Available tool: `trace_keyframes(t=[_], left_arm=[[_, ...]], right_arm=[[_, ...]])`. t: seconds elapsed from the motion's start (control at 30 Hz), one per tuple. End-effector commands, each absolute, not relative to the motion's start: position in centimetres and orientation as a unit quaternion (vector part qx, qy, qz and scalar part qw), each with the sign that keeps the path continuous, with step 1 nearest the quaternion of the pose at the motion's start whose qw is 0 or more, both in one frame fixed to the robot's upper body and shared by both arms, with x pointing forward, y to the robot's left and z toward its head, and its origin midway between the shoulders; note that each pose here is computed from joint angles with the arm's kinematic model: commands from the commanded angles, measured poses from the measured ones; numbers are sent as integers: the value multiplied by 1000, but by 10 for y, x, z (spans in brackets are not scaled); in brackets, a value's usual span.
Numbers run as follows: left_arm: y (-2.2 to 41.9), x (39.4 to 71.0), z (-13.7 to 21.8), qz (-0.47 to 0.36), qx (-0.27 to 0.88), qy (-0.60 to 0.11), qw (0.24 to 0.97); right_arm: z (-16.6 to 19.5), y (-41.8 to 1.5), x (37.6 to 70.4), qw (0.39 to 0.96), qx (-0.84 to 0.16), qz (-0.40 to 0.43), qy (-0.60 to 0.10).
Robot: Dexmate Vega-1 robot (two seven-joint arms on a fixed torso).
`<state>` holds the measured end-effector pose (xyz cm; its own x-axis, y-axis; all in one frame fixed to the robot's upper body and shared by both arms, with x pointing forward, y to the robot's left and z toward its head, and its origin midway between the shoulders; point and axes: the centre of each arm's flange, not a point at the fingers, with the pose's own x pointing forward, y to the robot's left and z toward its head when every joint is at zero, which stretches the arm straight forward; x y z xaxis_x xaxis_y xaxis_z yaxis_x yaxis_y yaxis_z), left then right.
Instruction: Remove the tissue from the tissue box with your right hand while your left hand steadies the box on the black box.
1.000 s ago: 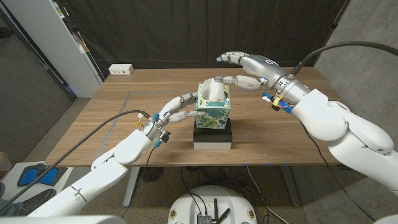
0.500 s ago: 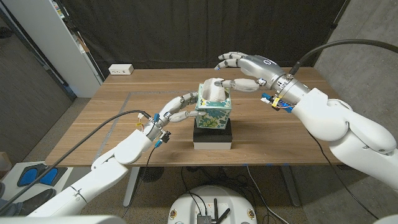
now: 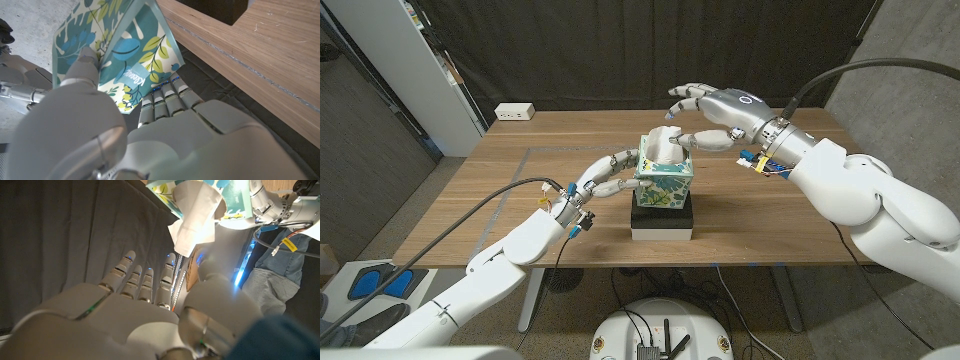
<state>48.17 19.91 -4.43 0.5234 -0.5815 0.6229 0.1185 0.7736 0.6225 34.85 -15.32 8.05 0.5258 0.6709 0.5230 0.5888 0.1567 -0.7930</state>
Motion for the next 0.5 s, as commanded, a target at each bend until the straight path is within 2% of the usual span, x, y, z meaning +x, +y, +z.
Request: trace_keyframes(t=[0.03,0.5], left_arm=[[198,481,-46,-213,263,-437,833],[195,482,-46,-215,263,-436,833]], right_arm=[[81,-152,349,576,-666,36,-473],[80,-154,350,574,-674,48,-463]])
